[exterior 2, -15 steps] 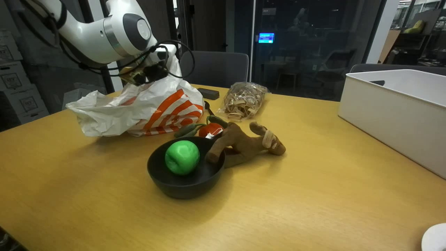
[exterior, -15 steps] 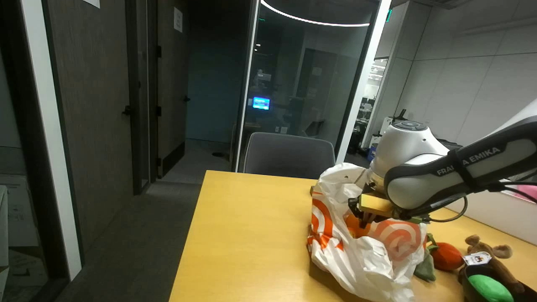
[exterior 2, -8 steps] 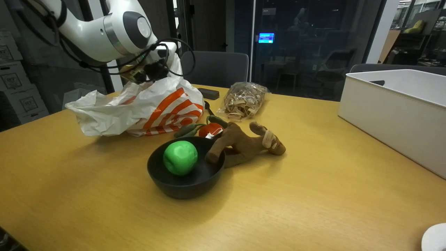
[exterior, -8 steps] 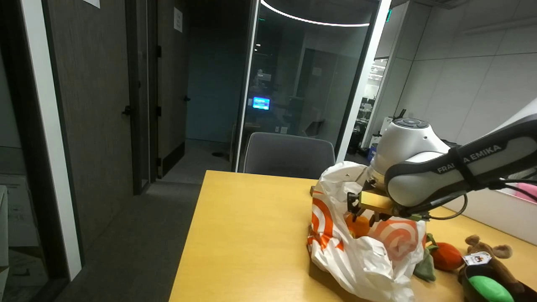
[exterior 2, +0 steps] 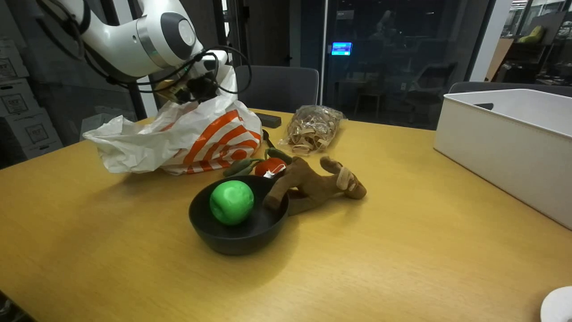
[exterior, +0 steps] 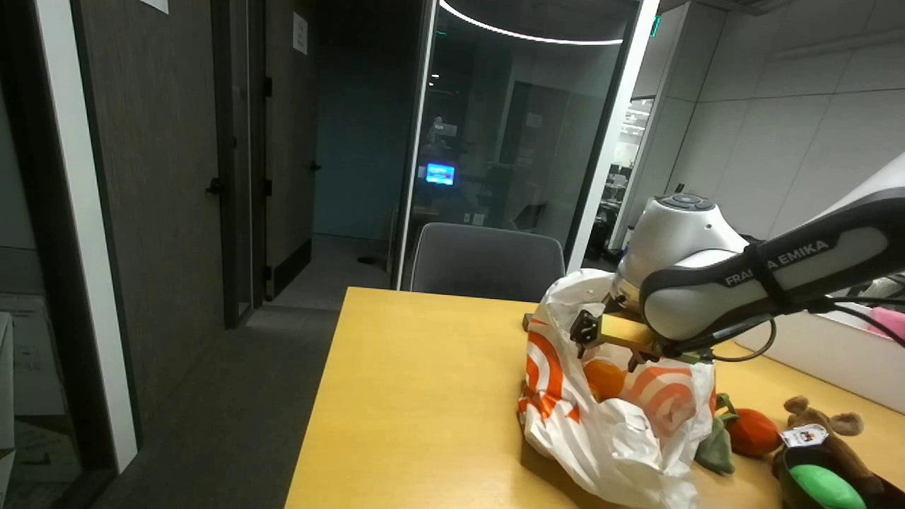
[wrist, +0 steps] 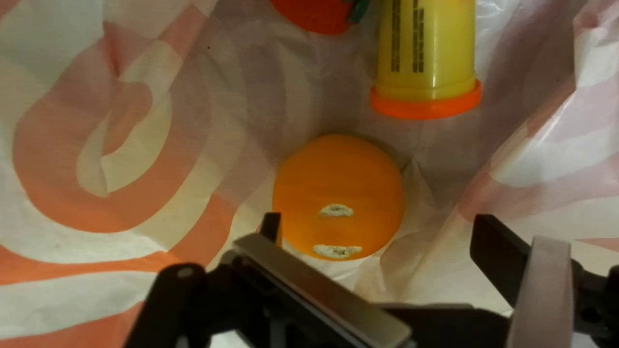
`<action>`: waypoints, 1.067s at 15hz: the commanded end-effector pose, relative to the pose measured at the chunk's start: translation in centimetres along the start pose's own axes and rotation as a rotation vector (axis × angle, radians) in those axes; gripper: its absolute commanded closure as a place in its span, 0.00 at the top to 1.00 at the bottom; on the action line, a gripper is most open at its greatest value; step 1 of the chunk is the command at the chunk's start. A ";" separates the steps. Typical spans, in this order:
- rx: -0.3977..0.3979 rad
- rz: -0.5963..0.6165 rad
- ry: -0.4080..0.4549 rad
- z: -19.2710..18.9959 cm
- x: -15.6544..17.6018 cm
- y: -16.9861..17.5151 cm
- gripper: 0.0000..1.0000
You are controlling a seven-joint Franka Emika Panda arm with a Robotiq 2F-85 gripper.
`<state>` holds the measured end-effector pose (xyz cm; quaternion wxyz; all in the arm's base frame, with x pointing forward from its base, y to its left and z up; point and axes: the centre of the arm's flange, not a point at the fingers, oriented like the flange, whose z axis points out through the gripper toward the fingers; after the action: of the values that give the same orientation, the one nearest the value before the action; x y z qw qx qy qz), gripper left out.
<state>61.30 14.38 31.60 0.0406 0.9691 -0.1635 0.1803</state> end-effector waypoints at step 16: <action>0.006 -0.030 0.000 -1.5 1.7 0.9 0.13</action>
<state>62.82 13.86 30.98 0.0448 0.9695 -0.1611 0.1791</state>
